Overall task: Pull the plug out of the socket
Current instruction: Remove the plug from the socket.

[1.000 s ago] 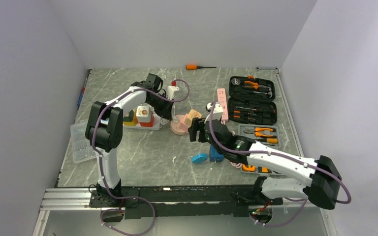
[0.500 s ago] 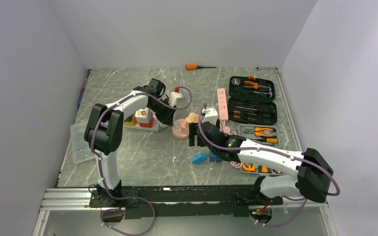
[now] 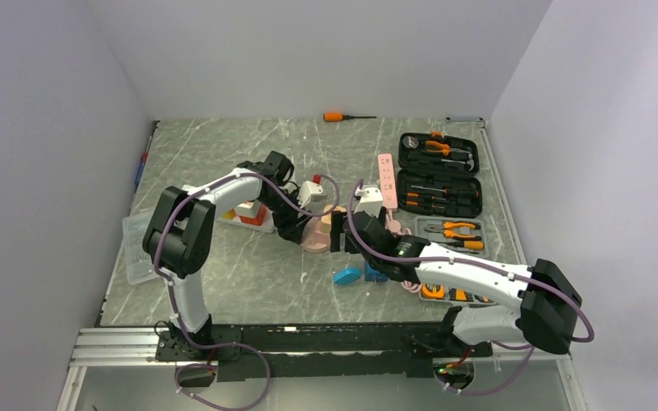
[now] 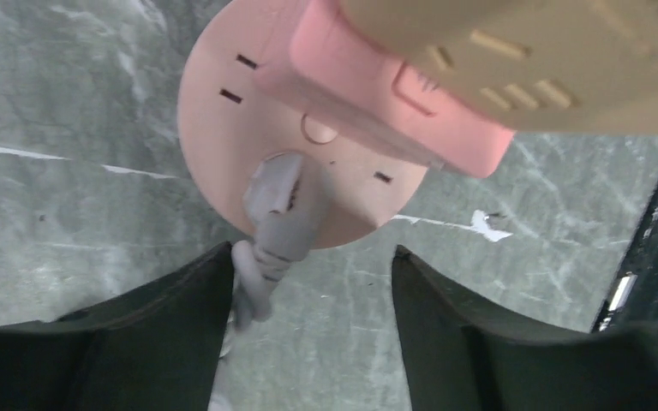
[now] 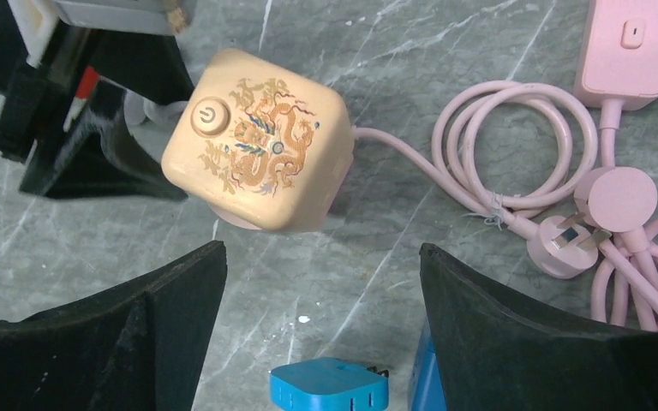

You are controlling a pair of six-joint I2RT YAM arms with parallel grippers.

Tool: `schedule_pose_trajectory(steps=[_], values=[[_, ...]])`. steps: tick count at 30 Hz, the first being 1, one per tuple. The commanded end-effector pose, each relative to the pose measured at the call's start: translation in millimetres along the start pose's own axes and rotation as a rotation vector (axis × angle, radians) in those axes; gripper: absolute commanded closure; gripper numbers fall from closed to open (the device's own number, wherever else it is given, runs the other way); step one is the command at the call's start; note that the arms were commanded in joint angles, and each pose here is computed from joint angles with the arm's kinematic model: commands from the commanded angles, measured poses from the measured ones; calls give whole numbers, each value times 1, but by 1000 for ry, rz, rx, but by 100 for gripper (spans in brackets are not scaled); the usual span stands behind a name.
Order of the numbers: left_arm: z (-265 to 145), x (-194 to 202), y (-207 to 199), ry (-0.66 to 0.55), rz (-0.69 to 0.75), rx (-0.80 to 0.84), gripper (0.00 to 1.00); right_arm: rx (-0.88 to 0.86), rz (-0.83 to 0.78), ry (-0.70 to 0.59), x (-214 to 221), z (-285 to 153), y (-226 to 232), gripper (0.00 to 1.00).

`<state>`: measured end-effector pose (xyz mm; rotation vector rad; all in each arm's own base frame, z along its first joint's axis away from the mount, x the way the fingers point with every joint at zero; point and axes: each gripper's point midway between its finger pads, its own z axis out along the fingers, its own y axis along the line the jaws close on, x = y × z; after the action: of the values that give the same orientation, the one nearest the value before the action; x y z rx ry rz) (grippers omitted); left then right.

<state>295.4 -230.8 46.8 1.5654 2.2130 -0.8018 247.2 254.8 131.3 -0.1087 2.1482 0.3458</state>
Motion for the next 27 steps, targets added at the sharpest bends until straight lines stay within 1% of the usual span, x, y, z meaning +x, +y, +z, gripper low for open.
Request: schedule_pose_trajectory(steps=[1,2,3,9,13,15,17,19,22,24,26,27], values=[[-7,-4,-1,27,41,1,7,21,38,-50,-15,-7,-6,15],[-7,-4,-1,31,49,6,1,22,38,-50,-15,-7,-7,15],[-6,-4,2,39,56,6,1,23,41,-53,-16,-8,-7,15],[-2,12,14,127,138,-2,1,28,61,-69,-16,-14,-15,15],[-5,24,25,177,248,-51,1,26,79,-78,-15,-17,-18,16],[-6,21,33,178,275,-82,2,27,83,-77,-14,-17,-18,16],[-7,13,37,162,273,-96,7,25,84,-76,-13,-17,-18,16],[-6,5,38,136,275,-104,14,25,87,-76,-13,-16,-18,17],[-2,1,38,123,285,-115,22,29,92,-75,-11,-16,-19,18],[3,4,37,132,287,-118,33,36,94,-74,-10,-17,-22,18],[8,9,36,143,280,-119,47,40,100,-82,-11,-19,-24,19],[10,11,35,146,275,-118,52,43,102,-86,-12,-20,-25,19]])
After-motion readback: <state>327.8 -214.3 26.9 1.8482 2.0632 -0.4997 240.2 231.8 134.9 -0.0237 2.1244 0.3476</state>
